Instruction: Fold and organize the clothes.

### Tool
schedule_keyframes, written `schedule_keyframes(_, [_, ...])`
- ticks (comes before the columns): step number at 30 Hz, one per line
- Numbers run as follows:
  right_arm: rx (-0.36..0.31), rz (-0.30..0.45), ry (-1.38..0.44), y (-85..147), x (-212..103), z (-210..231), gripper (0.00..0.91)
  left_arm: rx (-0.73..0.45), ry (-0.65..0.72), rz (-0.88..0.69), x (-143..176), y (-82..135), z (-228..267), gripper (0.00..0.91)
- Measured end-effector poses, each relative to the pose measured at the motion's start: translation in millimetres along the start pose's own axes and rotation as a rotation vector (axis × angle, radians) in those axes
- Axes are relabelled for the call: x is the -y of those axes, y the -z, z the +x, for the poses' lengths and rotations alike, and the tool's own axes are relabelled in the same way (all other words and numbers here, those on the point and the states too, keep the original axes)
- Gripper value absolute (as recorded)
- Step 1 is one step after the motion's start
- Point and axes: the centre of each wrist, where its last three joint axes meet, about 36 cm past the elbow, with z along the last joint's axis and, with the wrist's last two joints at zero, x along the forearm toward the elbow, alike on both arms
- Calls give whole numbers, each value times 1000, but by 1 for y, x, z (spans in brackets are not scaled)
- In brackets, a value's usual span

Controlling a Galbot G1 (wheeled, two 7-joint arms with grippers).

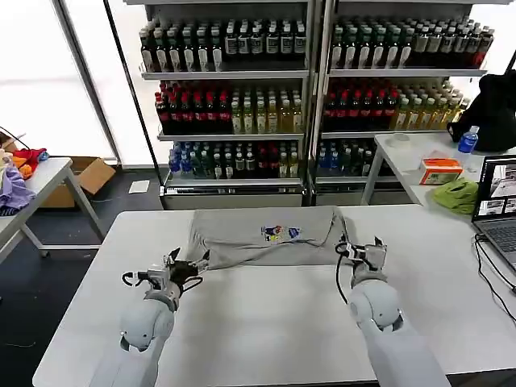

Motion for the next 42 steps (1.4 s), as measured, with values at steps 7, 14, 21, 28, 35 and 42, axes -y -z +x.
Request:
schedule_keyframes(7, [-26,11,1,-9,3,-2,907,-25,2,-6,-1,-3,0,907])
schedule_keyframes(14, [-48,6,8,-13,1,-10,907,-45,16,-8,-7,-5,-2,907])
schedule_keyframes(21, [-46,-25,24,-6,-3,-18,907,-54,23,-6,-10,-6,-4,907])
schedule_keyframes(28, [-57,-40,37,-5,-9,-24,907,-65,19,-9,-7,-6,-9,856])
schedule_keyframes(35, [-89,-30,38,-17,-14,-28,212,-88,24,-14,-9,-11,-9,30])
schedule_keyframes(42, [-112,-32,47,-27,-17,-26,0,-109,23,-21,-11,-17,-5,0])
